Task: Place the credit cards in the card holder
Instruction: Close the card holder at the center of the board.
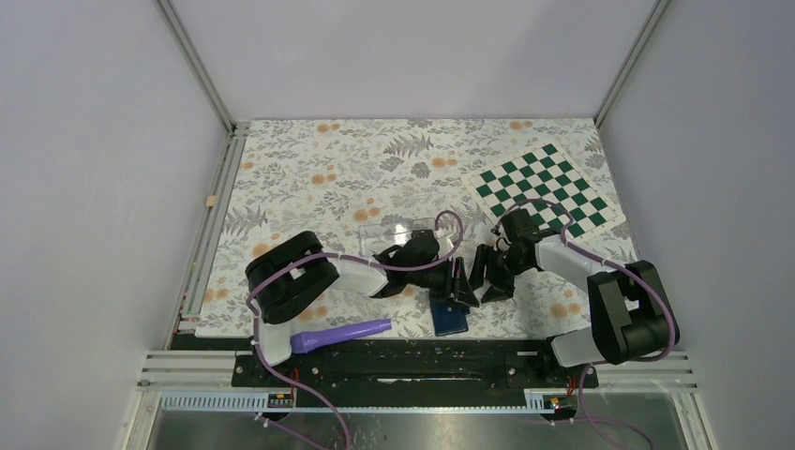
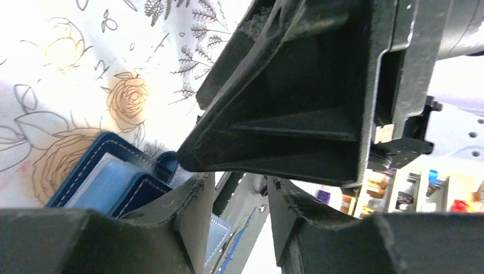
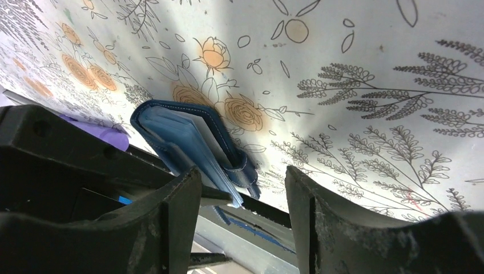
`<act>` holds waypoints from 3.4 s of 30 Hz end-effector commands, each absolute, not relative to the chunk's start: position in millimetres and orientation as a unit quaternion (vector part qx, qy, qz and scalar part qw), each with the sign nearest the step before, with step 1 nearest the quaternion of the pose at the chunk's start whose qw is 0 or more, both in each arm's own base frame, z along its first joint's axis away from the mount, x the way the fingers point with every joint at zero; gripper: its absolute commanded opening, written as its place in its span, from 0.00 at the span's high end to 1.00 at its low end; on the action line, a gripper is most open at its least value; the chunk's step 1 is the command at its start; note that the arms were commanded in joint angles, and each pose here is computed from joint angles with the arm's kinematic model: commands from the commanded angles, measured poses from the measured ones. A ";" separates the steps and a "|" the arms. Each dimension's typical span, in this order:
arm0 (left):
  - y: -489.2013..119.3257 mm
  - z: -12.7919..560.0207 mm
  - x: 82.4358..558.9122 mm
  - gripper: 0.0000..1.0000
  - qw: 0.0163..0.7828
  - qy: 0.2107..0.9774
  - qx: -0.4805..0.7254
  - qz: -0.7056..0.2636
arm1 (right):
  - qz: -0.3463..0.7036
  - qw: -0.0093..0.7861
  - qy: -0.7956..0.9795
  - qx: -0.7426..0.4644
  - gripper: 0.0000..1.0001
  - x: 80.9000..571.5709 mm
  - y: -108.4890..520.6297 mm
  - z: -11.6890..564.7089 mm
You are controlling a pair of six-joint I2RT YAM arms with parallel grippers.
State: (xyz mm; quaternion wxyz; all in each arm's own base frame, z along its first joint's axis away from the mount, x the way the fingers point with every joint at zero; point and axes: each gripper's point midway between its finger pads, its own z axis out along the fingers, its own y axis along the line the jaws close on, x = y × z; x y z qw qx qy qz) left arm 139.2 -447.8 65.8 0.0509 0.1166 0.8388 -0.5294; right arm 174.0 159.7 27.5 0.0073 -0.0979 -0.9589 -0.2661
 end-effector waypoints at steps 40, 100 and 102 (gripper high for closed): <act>-389.0 30.9 144.2 1.00 0.124 0.942 0.157 -0.269 | -0.423 -0.003 -0.877 -0.229 0.57 158.4 193.2 31.5; -370.4 -28.4 118.3 1.00 0.029 0.974 0.122 -0.188 | -0.553 -0.181 -0.779 -0.232 0.70 280.3 206.3 83.3; -371.5 -24.2 121.1 1.00 0.037 0.973 0.124 -0.191 | -0.548 -0.180 -0.782 -0.234 0.70 281.0 203.2 82.2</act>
